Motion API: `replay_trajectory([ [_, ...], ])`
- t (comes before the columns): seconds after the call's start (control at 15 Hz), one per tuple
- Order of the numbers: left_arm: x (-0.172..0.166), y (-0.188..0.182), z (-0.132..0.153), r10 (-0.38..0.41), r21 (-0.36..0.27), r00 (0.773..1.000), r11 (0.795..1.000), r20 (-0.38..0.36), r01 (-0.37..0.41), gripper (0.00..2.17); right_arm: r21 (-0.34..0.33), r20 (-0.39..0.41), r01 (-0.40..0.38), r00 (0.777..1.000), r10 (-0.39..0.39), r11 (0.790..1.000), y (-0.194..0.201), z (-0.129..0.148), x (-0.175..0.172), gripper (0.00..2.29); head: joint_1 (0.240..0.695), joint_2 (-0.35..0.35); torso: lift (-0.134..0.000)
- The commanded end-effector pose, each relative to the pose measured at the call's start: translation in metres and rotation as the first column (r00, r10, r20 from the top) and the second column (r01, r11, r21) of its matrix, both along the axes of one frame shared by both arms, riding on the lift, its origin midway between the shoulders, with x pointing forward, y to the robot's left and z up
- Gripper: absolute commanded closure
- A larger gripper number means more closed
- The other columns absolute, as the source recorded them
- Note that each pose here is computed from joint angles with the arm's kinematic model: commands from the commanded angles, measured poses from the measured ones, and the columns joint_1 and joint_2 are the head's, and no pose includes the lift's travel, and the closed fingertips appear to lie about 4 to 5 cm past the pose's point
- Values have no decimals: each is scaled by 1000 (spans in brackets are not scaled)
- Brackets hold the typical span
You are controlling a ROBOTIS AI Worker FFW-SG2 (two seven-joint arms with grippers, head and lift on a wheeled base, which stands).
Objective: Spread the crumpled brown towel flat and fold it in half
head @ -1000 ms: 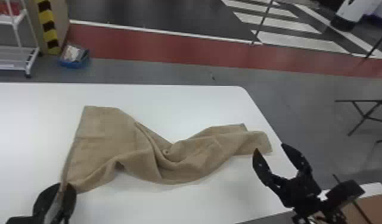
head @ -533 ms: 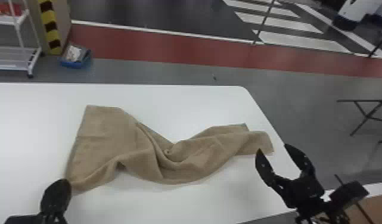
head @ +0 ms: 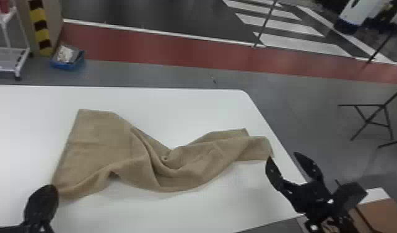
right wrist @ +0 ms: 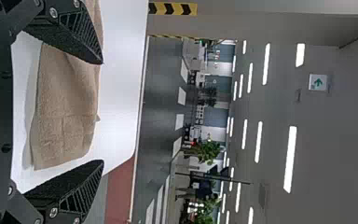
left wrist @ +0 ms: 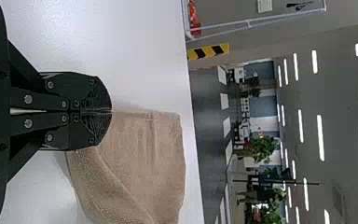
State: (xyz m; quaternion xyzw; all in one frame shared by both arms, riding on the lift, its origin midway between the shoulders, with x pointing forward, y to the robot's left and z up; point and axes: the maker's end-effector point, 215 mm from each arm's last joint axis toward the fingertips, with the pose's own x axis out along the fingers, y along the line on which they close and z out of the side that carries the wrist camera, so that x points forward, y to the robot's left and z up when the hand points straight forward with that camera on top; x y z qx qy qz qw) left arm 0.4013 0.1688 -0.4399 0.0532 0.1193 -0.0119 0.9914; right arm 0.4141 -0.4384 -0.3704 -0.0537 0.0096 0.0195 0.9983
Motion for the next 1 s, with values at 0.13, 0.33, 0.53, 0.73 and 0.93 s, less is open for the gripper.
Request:
replay_trajectory([
  [0.13, 0, 4, 1, 2, 16, 1000, 1000, -1, -2, 1956, -36, -81, 60, 995, -62, 998, -73, -21, 31, 208, 695, -350, -125],
  [0.33, 0, 5, 0, 3, 17, 1000, 1000, -2, -3, 1956, 12, -193, 10, 981, -7, 1000, -91, -49, 53, 178, 695, -350, -125],
  [0.53, 0, 6, -3, 3, 19, 1000, 1000, -7, -3, 1956, -4, -255, -50, 966, 47, 999, -75, -70, 75, 184, 695, -350, -125],
  [0.73, 0, 5, -2, 2, 18, 1000, 1000, -4, -2, 1956, -17, -317, -77, 946, 68, 997, -62, -88, 90, 248, 695, -350, -125],
  [0.93, 0, 8, -1, 5, 21, 1000, 1000, -3, -5, 1956, -20, -338, -87, 938, 76, 996, -59, -98, 90, 289, 695, -350, -125],
])
